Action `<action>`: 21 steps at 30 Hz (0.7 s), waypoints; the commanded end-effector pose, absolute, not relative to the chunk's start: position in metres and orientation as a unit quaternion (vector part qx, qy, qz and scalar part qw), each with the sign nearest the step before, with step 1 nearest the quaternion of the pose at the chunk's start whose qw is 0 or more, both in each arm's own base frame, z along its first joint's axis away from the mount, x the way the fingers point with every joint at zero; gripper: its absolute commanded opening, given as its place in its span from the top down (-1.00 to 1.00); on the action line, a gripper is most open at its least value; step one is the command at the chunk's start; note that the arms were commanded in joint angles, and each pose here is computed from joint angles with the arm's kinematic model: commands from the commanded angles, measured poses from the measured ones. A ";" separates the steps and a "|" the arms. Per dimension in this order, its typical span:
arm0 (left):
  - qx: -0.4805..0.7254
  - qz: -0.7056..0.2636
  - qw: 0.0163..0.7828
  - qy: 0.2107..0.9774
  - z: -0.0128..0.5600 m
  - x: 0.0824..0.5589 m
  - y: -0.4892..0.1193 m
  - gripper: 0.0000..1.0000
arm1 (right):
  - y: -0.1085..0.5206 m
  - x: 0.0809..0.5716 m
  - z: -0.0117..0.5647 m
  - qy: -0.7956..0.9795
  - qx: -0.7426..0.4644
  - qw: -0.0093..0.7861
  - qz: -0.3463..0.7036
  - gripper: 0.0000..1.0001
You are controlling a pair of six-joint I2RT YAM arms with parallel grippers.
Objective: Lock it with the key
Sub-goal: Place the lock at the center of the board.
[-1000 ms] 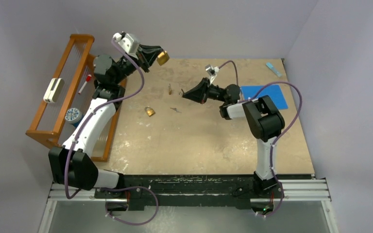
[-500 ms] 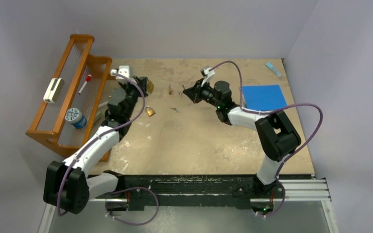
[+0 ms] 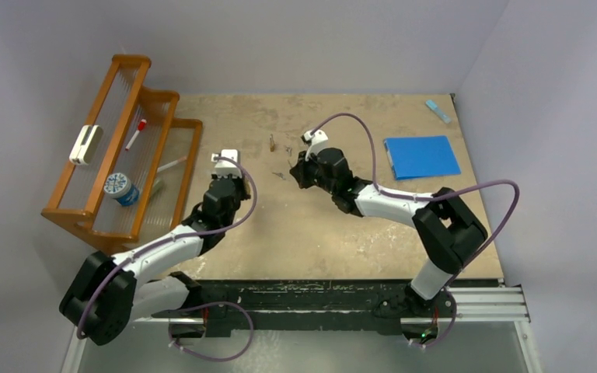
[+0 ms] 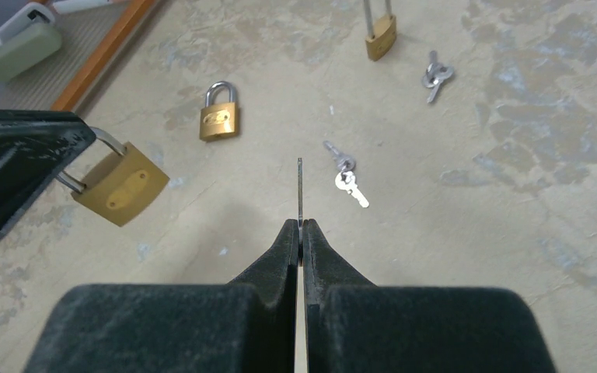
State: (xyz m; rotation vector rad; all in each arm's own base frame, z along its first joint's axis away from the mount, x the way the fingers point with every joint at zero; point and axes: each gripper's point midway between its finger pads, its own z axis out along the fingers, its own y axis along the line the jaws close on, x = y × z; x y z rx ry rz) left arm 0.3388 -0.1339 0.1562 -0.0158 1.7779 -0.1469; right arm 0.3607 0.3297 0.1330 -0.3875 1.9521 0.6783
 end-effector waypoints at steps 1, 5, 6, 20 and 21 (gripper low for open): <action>-0.061 -0.100 0.673 0.730 0.189 0.336 -0.127 1.00 | 0.326 0.358 0.133 0.817 -0.117 0.509 0.245 1.00; -0.059 -0.109 0.658 0.743 0.173 0.330 -0.129 1.00 | 0.333 0.357 0.118 0.836 -0.089 0.484 0.242 1.00; -0.057 -0.109 0.655 0.745 0.170 0.329 -0.130 1.00 | 0.336 0.356 0.115 0.841 -0.083 0.476 0.244 1.00; -0.037 -0.114 0.653 0.748 0.140 0.330 -0.140 1.00 | 0.375 0.346 0.069 0.881 -0.064 0.390 0.261 1.00; -0.036 -0.115 0.655 0.746 0.140 0.331 -0.141 1.00 | 0.378 0.343 0.065 0.883 -0.062 0.381 0.268 1.00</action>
